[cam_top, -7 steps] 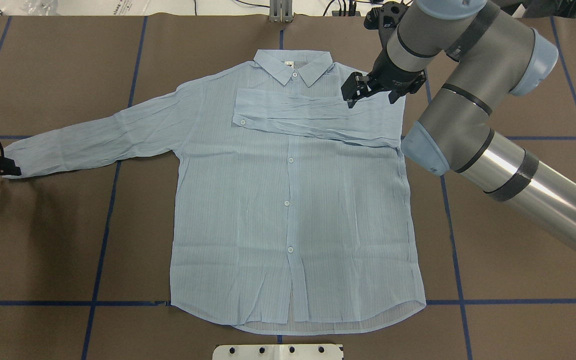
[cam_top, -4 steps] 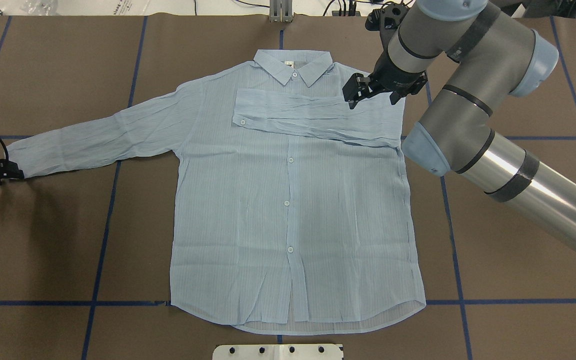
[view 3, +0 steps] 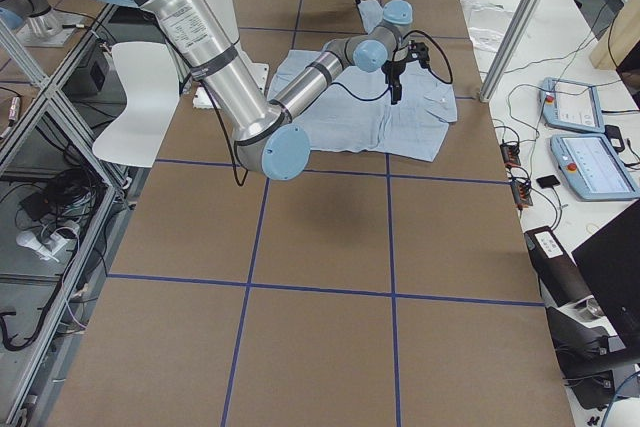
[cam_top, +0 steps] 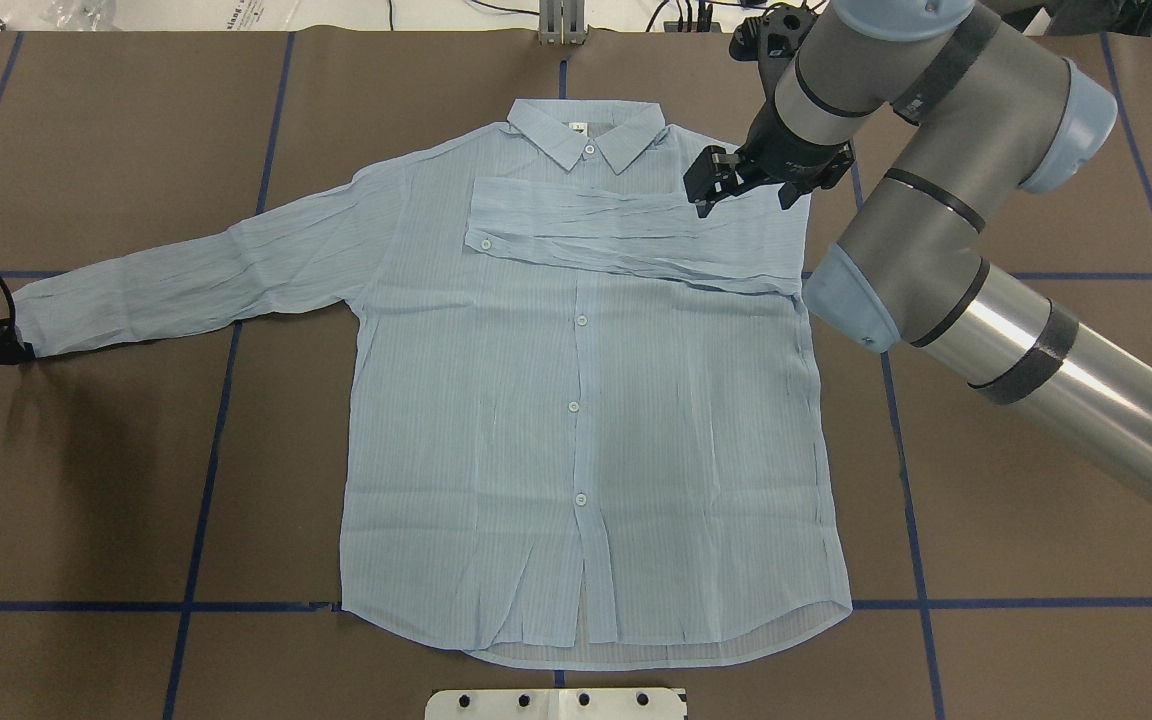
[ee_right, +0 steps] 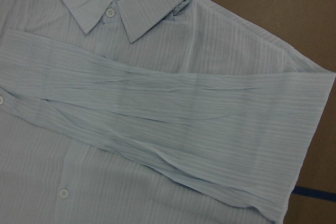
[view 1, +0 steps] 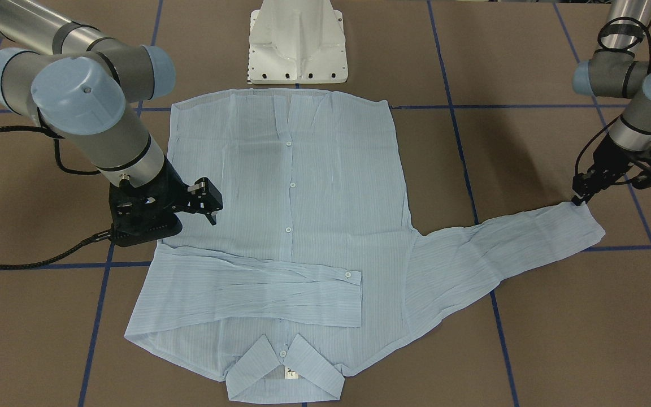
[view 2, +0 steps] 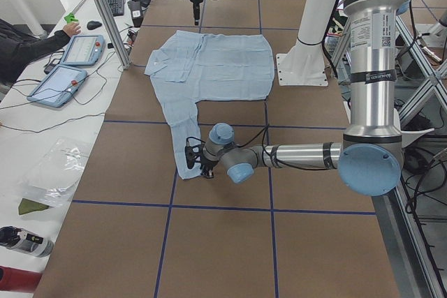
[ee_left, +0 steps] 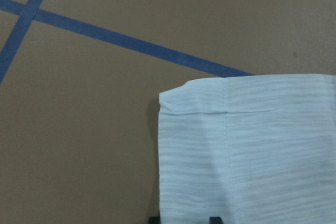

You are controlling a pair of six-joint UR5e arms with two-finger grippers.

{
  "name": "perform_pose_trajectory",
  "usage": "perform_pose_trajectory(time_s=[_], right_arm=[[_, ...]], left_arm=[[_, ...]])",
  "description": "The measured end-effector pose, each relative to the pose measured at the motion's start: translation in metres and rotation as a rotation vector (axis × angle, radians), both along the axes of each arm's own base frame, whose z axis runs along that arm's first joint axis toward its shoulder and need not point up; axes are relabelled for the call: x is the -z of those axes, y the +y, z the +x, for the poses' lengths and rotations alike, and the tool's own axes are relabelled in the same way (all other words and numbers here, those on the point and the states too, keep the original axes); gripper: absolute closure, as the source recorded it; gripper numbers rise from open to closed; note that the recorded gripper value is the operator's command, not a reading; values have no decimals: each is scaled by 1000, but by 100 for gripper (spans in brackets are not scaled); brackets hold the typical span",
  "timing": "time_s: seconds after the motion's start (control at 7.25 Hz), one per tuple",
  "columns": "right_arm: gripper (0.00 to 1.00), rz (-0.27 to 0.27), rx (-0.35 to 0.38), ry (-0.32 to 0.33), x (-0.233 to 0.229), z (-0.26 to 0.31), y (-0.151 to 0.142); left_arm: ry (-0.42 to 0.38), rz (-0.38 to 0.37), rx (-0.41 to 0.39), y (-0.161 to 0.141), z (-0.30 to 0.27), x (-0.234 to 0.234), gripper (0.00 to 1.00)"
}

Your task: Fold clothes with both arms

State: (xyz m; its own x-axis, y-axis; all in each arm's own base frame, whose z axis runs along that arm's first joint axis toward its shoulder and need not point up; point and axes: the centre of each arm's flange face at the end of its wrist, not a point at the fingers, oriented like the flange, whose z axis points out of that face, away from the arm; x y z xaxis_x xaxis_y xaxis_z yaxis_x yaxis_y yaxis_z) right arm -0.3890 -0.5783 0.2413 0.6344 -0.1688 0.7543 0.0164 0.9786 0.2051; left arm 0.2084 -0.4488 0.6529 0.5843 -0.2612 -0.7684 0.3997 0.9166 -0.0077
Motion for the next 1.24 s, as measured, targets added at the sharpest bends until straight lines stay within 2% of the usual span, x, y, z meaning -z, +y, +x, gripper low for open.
perform_pose_trajectory(time_s=[0.14, 0.55, 0.83, 0.97, 1.24], right_arm=[[0, 0, 0, 0, 0, 0, 0], [0, -3, -2, 3, -2, 1, -1], [0, -21, -10, 17, -14, 10, 1], [0, -47, -14, 39, -21, 18, 5], [0, -106, -18, 96, -29, 36, 17]], left_arm=[[1, 1, 1, 0, 0, 1, 100], [13, 18, 4, 2, -4, 13, 100], [55, 77, 3, 18, -17, 55, 100], [77, 108, 8, 20, -22, 81, 100], [134, 202, 52, 6, -36, 146, 100]])
